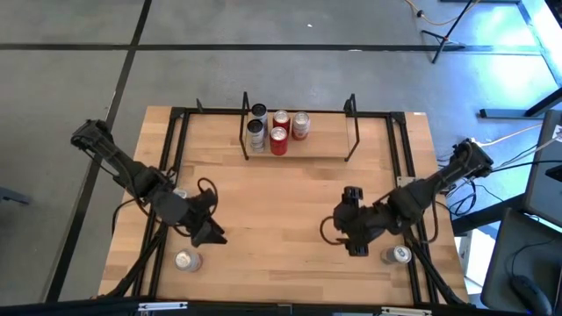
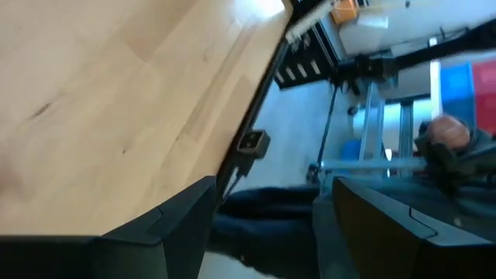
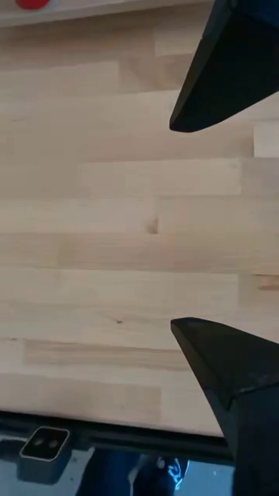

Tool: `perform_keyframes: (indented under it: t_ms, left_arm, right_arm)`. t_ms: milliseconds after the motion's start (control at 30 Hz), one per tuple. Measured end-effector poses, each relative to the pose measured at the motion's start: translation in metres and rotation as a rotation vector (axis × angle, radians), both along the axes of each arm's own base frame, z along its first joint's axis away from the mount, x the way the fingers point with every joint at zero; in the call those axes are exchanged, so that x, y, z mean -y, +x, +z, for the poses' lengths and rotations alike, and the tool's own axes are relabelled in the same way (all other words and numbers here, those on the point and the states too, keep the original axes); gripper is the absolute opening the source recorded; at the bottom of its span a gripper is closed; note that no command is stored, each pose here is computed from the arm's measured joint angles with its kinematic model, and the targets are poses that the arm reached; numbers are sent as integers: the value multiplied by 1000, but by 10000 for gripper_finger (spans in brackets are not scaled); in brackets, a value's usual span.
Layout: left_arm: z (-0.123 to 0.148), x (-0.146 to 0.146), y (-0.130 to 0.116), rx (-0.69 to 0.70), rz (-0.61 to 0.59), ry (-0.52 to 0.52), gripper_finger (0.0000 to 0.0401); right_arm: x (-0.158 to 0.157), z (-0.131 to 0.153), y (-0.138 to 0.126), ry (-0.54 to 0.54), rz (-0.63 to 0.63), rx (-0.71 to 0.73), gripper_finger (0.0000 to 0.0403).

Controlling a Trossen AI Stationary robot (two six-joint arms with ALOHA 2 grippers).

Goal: Place canned beverage on shelf
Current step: Put the pink soda can on the shelf

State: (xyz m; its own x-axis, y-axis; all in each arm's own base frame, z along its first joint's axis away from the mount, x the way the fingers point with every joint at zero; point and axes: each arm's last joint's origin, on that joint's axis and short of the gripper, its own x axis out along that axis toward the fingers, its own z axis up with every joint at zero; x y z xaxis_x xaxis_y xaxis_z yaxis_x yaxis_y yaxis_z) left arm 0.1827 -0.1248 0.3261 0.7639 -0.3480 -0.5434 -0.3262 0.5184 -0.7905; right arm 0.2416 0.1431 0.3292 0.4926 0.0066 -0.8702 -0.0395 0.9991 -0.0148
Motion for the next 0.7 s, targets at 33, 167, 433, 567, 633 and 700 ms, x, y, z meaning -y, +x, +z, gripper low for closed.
perform_keyframes:
  t_ms: [33,167,433,567,633,700]
  left_arm:
    - [0,1,0,0,3,1,255]
    - [-3,-1,-2,-42,38,-8,255]
    - [-2,-3,0,5,24,55,257]
    - [7,-6,8,121,107,69,257]
    - [14,-8,13,214,120,91,256]
    - [22,-10,18,304,128,102,254]
  right_arm:
    - [-2,-2,-1,-1,1,-3,394]
    - [-7,-8,-6,-17,-4,-9,395]
    - [-9,-14,-8,-85,-59,28,394]
    - [-8,-14,-8,-110,-75,45,395]
    - [-7,-14,-7,-128,-84,57,394]
    - [-7,-14,-7,-139,-91,65,395]
